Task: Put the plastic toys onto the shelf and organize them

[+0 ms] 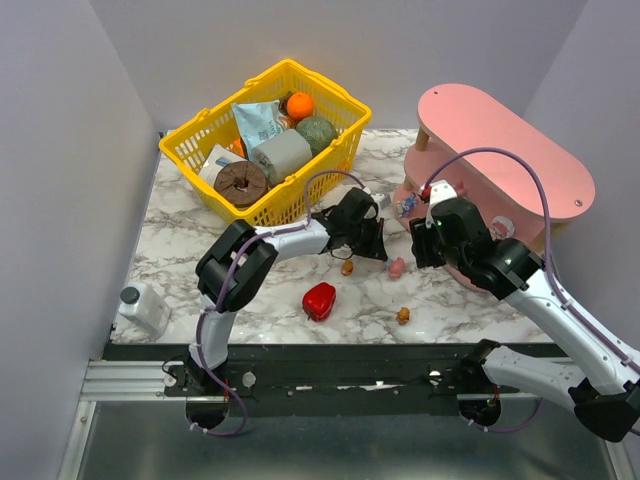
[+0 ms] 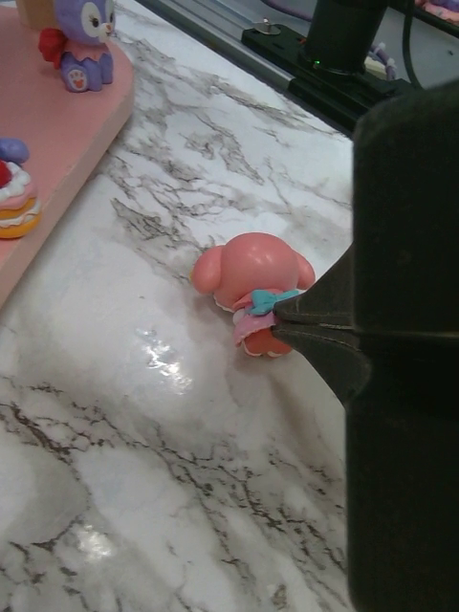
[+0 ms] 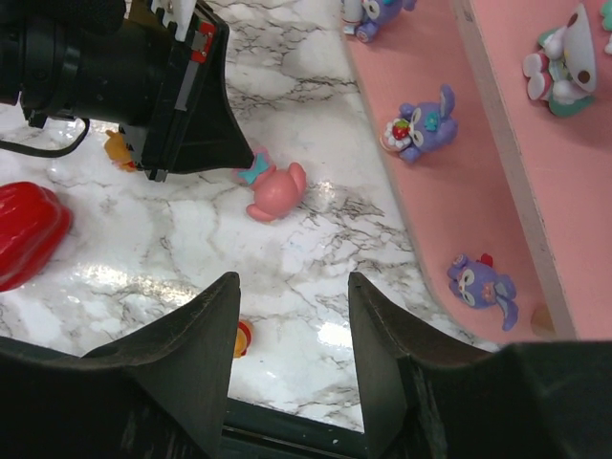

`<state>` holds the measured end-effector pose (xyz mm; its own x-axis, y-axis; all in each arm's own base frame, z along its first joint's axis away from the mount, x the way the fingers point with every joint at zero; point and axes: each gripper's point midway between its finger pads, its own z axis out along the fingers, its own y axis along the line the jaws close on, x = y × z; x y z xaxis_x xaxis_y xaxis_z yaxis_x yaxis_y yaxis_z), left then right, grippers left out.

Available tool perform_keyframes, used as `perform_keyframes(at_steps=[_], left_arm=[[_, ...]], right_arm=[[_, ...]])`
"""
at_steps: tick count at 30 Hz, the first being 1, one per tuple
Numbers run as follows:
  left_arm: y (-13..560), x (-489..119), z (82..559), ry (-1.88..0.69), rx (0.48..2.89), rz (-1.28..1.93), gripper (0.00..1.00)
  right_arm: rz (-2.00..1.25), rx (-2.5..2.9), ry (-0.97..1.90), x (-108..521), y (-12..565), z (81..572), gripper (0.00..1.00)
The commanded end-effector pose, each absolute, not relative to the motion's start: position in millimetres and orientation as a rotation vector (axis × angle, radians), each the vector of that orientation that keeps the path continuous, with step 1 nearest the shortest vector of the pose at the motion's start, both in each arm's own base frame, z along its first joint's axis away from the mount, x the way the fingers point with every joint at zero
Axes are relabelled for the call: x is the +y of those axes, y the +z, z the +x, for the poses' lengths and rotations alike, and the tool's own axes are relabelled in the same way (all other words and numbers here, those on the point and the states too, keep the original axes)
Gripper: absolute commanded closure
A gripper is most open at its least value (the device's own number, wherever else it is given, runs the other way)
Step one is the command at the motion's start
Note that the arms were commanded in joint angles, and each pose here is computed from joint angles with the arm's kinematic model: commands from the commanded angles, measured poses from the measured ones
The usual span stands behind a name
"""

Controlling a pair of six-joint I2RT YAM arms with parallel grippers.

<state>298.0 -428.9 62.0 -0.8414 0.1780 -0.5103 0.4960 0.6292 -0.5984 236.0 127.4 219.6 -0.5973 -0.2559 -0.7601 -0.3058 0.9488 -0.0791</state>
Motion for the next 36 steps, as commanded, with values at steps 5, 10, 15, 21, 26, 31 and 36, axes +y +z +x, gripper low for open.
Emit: perform_keyframes(at_steps=[5,10,15,21,26,31,36], left_arm=[[157.1,-409.4,266.2,-1.210,2.370,0.689,1.00],[218.1,-390.2,255.2,-1.345,2.310,0.692,1.00],[246.8,-370.4,253.8,-1.413,2.276,0.644,1.00],[214.0,-348.9,261.7,-1.202,2.307,0.641,1.00],[199.1,-340.5,271.0,-1.075,2.230,0.623,1.00],[212.3,-320.0,278.2,-0.924,2.084,0.599,1.00],[240.3,-296.1,279.7,-0.768,1.907,0.603,1.00]], right_arm=[[-0.568,2.048,0.341,164.1,271.4,228.3,0.34],[-0.708,1.780,0.455,183.6,317.0,222.5,0.23],[-0.710,1.703,0.508,194.2,337.0,224.0,0.20],[-0.468,1.914,0.589,200.9,307.9,235.1,0.21],[-0.262,2.117,0.638,204.5,269.9,234.3,0.26],[-0.060,2.354,0.723,219.3,246.3,224.3,0.21],[0.061,2.391,0.930,252.6,273.6,227.1,0.16]])
